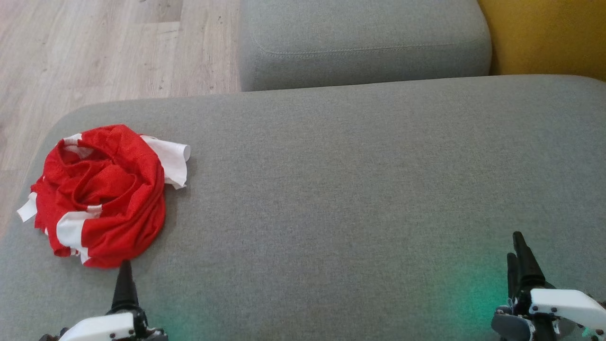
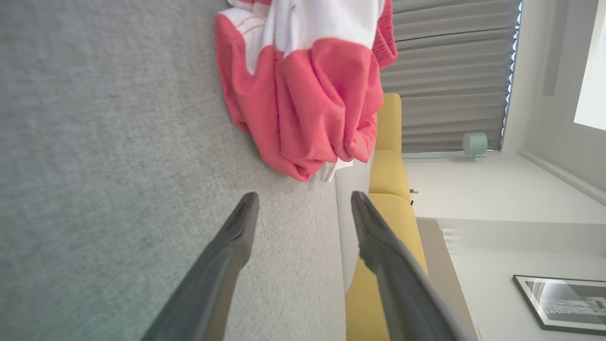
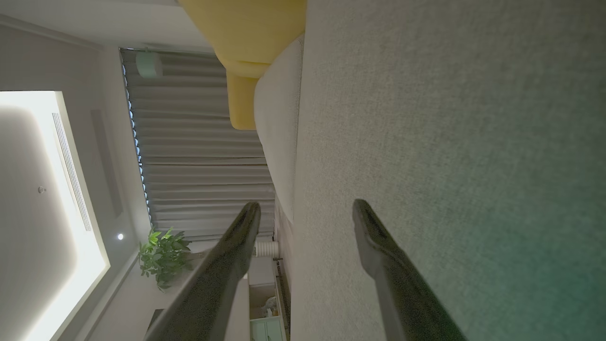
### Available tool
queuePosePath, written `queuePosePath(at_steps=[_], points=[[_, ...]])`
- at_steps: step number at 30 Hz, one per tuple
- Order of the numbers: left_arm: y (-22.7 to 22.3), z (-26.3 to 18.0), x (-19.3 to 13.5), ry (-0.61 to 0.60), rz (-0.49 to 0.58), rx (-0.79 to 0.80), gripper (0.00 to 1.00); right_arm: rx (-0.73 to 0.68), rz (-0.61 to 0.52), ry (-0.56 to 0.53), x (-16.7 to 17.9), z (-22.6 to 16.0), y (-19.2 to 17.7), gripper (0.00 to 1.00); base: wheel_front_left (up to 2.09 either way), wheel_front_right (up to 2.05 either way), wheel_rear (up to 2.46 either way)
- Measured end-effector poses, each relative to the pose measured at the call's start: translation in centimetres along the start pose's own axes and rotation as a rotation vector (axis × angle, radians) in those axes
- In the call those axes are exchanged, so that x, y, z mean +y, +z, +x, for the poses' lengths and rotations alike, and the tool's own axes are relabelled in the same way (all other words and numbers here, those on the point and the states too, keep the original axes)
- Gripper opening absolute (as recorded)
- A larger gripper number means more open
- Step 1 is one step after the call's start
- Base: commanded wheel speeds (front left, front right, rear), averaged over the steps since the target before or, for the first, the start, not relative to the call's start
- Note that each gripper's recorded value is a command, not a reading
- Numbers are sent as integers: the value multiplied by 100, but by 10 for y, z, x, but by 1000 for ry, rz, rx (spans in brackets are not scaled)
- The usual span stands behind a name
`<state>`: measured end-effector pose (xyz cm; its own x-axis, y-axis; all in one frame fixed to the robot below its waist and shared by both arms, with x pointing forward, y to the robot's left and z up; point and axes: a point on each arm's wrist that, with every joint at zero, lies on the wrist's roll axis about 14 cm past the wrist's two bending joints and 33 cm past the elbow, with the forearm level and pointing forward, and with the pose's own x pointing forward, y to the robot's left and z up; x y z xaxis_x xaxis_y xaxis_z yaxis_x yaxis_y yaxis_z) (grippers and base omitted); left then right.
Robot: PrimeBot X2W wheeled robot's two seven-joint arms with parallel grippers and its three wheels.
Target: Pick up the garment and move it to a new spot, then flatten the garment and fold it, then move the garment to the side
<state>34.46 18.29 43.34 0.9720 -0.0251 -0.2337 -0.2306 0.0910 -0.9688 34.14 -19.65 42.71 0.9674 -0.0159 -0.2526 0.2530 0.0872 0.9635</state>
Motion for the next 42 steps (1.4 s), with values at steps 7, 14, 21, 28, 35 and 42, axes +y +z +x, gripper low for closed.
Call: queuePosePath(at_steps=[7,14,21,28,35,42], points=[[-8,0,-9,-12,112,17,100,10,-130,8,3,-1,-4,100,0,0,0],[-13,0,-12,-13,199,23,100,12,-218,19,7,-2,-7,100,0,0,0],[-20,-1,-18,-27,287,32,100,19,-308,35,11,-3,-12,100,0,0,0],[-26,-2,-24,-46,382,36,100,21,-394,57,16,-5,-16,100,0,0,0],[-32,-3,-27,-55,466,35,100,23,-484,80,21,-6,-21,100,0,0,0],[-35,-4,-32,-70,545,29,100,29,-571,106,26,-8,-28,100,0,0,0]])
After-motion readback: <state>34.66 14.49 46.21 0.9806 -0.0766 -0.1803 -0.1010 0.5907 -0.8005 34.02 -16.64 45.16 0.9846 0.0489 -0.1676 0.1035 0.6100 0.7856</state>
